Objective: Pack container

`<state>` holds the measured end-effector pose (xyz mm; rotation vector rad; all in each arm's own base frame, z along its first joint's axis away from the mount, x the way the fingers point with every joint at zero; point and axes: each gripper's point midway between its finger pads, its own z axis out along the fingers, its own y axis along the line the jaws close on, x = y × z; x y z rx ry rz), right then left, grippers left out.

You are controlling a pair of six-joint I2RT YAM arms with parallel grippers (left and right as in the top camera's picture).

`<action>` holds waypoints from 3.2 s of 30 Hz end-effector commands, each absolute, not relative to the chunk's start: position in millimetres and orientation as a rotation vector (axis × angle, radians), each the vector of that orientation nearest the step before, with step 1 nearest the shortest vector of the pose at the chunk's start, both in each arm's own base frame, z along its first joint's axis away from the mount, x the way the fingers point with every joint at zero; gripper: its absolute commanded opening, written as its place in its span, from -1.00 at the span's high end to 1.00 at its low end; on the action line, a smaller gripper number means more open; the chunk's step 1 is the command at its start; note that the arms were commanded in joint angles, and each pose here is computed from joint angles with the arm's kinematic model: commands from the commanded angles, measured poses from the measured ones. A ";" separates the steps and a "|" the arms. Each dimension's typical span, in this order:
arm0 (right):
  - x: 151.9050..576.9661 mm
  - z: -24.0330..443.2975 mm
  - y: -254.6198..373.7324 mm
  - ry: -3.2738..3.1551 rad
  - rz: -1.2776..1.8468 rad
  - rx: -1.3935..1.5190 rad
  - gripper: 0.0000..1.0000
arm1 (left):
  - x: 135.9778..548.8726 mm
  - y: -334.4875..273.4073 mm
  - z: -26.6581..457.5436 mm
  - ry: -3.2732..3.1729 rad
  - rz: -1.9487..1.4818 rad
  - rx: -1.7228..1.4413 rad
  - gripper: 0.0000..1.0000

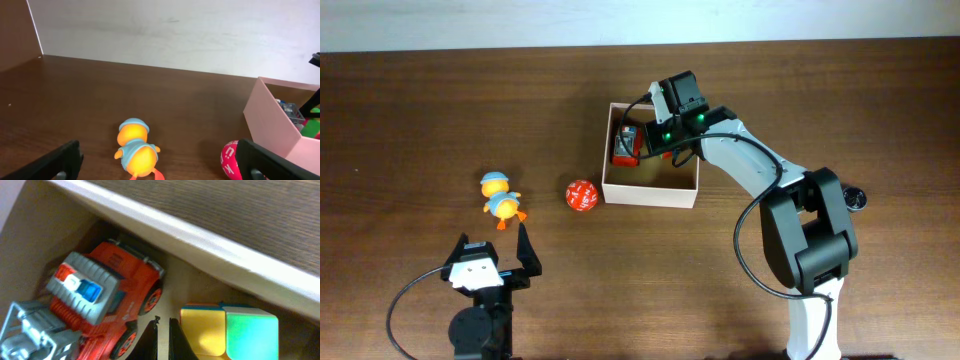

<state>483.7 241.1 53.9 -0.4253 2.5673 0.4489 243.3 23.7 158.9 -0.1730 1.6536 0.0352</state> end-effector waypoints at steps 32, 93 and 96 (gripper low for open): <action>516.3 60.7 197.3 2.512 0.124 -0.168 0.91 | 243.6 22.0 157.7 1.654 0.036 -0.151 -0.99; 380.3 74.3 187.9 3.031 -0.046 -0.553 0.92 | 243.6 22.0 157.7 1.654 0.036 -0.151 -0.99; 382.7 75.0 176.8 3.020 -0.145 -0.560 0.92 | 243.6 22.0 157.7 1.654 0.036 -0.151 -0.99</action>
